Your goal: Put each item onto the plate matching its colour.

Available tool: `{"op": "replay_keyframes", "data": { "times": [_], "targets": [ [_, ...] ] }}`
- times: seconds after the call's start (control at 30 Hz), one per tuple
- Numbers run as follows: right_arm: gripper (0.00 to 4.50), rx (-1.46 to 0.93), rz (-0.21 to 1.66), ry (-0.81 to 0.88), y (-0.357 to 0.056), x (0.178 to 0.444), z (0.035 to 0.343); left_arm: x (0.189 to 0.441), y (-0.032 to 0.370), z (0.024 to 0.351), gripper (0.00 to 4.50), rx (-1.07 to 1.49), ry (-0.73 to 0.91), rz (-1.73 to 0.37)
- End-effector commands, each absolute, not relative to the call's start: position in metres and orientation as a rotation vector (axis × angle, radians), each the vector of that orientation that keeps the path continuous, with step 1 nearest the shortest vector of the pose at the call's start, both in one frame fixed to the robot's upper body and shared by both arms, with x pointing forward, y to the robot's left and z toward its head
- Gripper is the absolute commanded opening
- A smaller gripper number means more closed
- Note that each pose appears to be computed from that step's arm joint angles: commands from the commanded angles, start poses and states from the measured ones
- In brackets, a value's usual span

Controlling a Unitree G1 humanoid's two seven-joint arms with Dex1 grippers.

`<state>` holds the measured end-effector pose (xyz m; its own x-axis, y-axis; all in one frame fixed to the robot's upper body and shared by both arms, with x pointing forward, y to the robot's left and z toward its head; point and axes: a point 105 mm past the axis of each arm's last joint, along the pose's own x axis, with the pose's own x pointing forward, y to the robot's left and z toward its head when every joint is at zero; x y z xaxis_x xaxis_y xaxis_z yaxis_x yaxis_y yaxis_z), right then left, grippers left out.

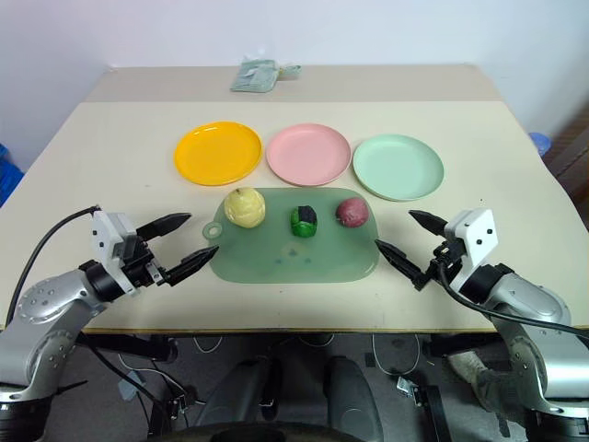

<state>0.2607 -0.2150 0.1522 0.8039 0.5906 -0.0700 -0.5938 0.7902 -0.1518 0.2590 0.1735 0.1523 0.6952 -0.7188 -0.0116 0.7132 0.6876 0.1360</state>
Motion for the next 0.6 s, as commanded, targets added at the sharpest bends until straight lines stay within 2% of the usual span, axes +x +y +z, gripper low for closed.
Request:
{"op": "replay_keyframes", "data": {
  "times": [0.03, 0.6],
  "targets": [
    [4.44, -0.201, 0.631, -0.023, -0.217, 0.26, 0.161, 0.257, 0.173, 0.157, 4.5, 0.149, -0.079, -0.811],
    [4.44, -0.197, 0.67, -0.05, -0.199, 0.264, 0.172, 0.267, 0.175, 0.153, 4.5, 0.097, -0.09, -0.76]
  ]
}}
